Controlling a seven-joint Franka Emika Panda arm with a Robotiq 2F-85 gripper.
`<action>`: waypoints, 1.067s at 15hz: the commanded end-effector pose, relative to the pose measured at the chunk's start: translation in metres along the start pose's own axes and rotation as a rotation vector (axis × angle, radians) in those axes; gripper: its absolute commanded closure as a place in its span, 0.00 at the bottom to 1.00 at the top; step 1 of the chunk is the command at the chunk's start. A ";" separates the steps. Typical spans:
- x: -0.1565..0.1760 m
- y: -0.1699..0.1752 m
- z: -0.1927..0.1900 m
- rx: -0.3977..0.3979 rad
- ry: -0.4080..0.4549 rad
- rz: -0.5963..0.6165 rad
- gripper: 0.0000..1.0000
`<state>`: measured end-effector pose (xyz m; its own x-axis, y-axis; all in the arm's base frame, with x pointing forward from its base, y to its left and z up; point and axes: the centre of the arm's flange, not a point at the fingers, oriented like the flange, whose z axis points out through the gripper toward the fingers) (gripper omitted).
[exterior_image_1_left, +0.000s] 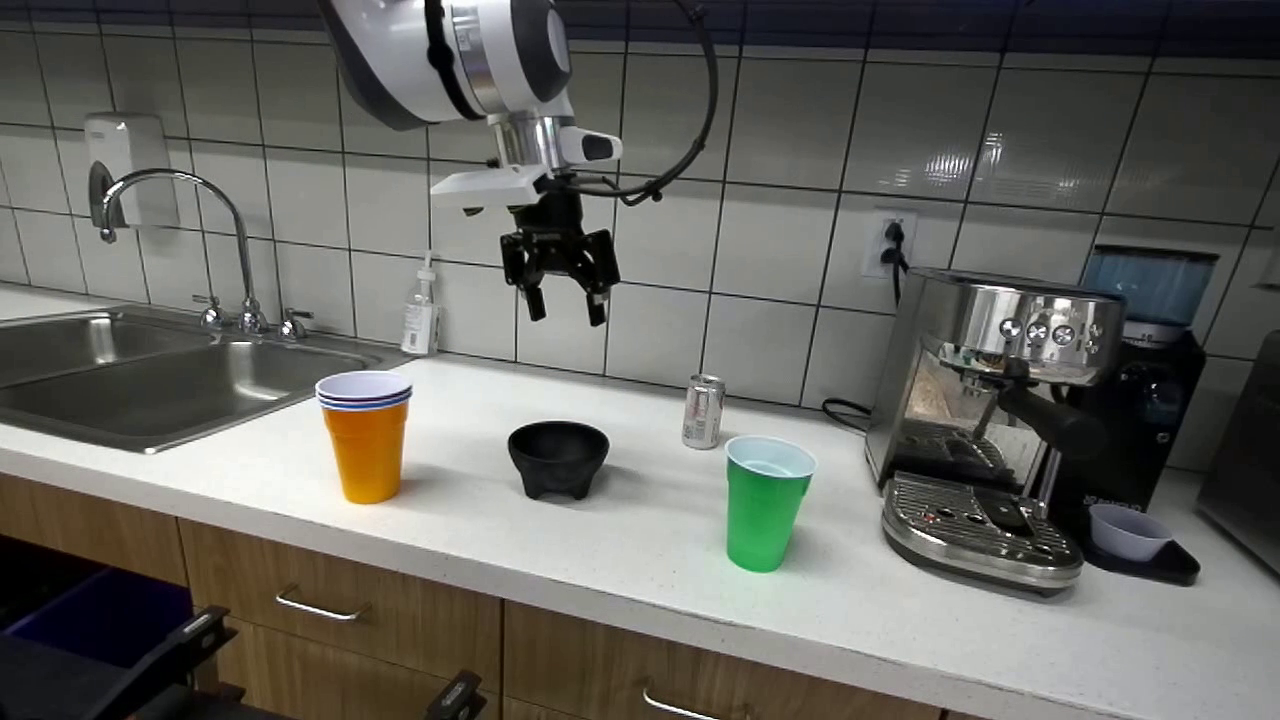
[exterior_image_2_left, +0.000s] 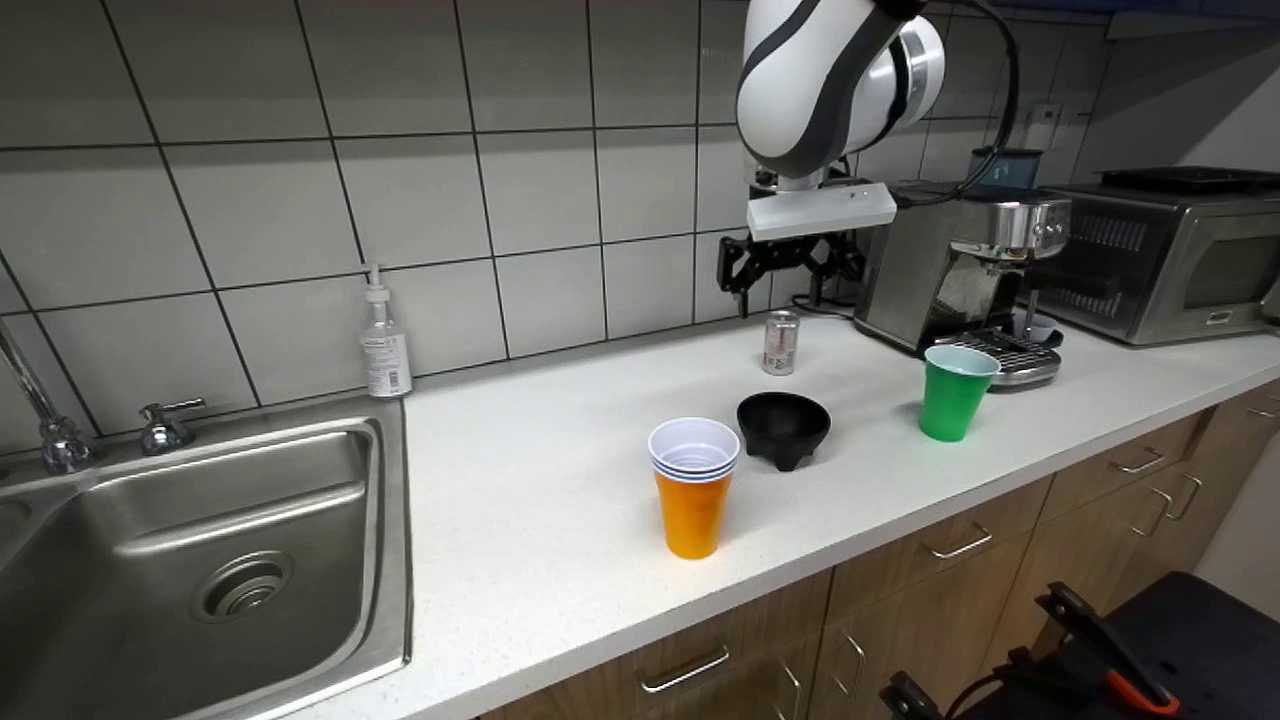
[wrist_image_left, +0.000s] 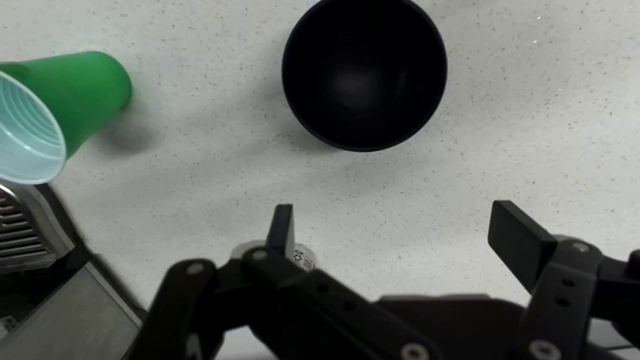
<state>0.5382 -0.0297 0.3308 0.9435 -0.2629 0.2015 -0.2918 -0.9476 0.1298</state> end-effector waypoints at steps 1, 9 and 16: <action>0.009 0.035 0.002 0.011 -0.011 -0.016 0.00; 0.007 0.099 0.024 -0.026 -0.051 0.069 0.00; 0.005 0.134 0.059 -0.061 -0.093 0.149 0.00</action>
<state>0.5126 -0.1530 0.3017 0.9093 -0.3950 0.1310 -0.4126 -0.8967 0.1603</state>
